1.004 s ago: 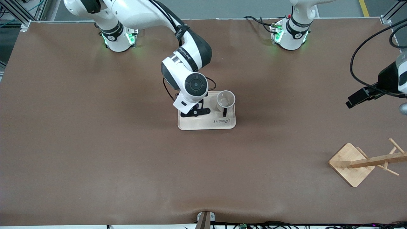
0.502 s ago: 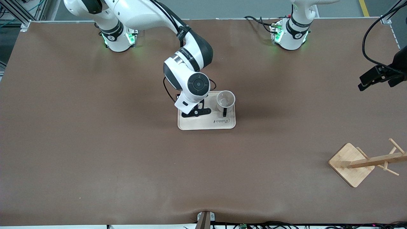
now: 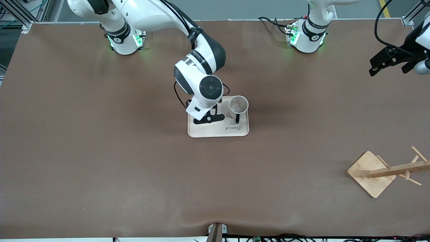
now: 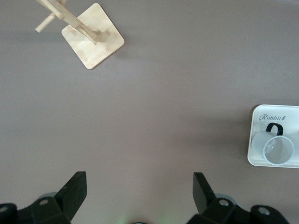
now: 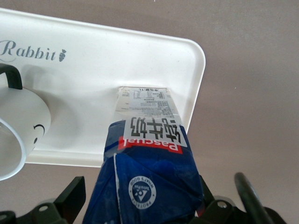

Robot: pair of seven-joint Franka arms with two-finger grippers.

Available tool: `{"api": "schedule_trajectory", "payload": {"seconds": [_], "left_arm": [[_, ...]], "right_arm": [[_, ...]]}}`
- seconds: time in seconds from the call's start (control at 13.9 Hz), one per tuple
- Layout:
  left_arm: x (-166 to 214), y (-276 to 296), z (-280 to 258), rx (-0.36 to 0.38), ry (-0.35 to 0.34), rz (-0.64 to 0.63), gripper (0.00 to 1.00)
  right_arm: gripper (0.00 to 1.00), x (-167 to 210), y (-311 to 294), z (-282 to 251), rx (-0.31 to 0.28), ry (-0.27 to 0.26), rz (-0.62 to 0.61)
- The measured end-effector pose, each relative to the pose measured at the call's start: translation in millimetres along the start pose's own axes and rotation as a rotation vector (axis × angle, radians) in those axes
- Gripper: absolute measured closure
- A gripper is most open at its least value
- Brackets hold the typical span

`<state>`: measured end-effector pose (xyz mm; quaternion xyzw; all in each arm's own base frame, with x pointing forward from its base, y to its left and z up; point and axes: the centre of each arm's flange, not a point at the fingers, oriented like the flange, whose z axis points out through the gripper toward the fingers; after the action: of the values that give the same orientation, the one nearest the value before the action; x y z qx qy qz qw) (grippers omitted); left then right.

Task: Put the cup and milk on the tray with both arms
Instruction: 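Open the left gripper and withdraw it while the right gripper carries the carton, then set the milk carton on the tray beside the mug with the right gripper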

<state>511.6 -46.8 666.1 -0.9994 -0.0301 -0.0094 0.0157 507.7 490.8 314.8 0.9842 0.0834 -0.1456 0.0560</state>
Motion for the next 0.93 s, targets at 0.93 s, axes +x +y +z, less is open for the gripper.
{"api": "schedule_trajectory", "payload": {"seconds": [0.93], "left_arm": [[0.3, 18.4, 11.3, 0.008, -0.021, -0.009, 0.0]], "right_arm": [[0.0, 6.9, 43.6, -52.8, 0.049, -0.017, 0.062]]}}
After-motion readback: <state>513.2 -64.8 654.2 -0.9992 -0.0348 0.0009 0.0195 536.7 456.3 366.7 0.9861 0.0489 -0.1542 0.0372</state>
